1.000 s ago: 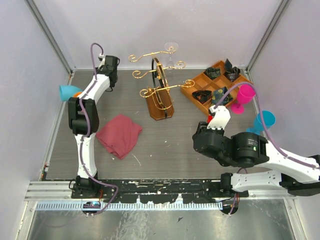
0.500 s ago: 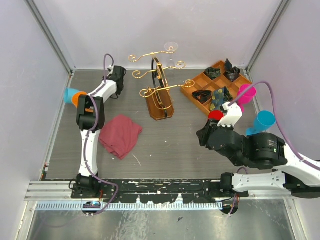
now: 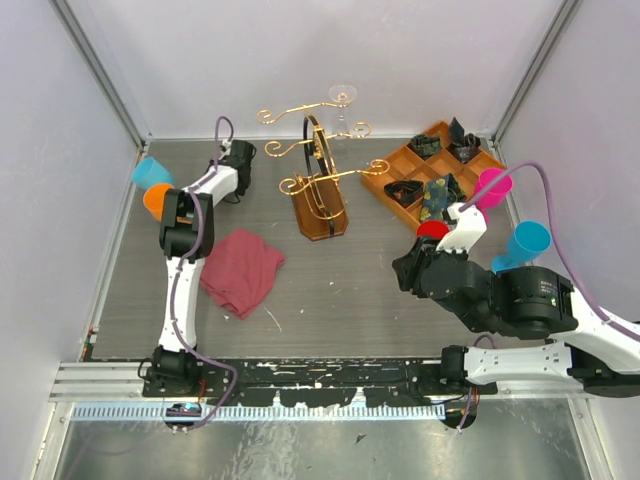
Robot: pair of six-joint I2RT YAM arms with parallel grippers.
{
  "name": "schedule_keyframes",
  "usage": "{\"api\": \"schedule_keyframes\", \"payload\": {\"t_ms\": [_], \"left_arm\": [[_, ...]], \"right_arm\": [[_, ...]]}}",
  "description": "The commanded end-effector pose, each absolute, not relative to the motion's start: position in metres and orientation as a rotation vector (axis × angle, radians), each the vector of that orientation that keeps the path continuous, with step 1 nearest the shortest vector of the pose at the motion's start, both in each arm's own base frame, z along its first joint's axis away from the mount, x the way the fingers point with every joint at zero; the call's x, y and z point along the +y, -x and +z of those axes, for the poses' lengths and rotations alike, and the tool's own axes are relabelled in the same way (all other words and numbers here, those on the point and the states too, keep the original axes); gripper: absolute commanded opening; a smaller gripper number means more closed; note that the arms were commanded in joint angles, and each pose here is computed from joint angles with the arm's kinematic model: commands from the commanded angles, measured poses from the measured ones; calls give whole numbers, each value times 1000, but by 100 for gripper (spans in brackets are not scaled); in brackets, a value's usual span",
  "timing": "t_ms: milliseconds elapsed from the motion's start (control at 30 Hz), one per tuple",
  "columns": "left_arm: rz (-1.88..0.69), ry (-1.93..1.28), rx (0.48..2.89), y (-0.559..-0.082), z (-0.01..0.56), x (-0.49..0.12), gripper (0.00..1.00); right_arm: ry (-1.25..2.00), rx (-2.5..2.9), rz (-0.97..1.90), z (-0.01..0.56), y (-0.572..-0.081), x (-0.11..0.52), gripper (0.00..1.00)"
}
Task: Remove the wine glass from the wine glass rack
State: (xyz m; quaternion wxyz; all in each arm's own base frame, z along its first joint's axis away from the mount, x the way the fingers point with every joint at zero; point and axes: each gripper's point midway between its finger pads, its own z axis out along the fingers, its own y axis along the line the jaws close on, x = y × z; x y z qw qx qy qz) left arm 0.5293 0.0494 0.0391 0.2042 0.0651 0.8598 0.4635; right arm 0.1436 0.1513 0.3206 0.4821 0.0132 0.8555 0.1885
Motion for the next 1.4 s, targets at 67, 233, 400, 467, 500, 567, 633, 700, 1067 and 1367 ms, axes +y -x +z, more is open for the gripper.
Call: {"api": "schedule_keyframes", "payload": {"t_ms": [67,233,400,467,500,567,633,700,1067,1367], "left_arm": [[1228,-145,2417,-537,19,40,9],[1238,-161,2412,-540,10,30,12],[1281,-176,2392,-541,4,24,11],[1298,-168,2381,-541,3,22,11],[1307,-161,2376,-541,3,23,10],[1326,-144,2364,-540,4,24,8],[1331,-130,2355,-541,6,25,8],[1333,-118,2348,-542,7,25,9],[1343,-97,2340,-541,2,23,38],[1344,-81,2340,-541,-1,22,40]], "right_arm": [[-61,2037,471,330,-150,151,44],[-56,2036,472,329,-150,153,44],[-60,2024,467,331,-151,150,44],[-62,2019,464,332,-151,148,44],[-62,2019,460,331,-152,148,44],[-64,2016,456,332,-152,148,44],[-59,2015,446,331,-153,148,44],[-57,2012,441,332,-154,149,44],[-50,1984,423,340,-157,146,45],[-40,1985,406,338,-158,148,45]]}}
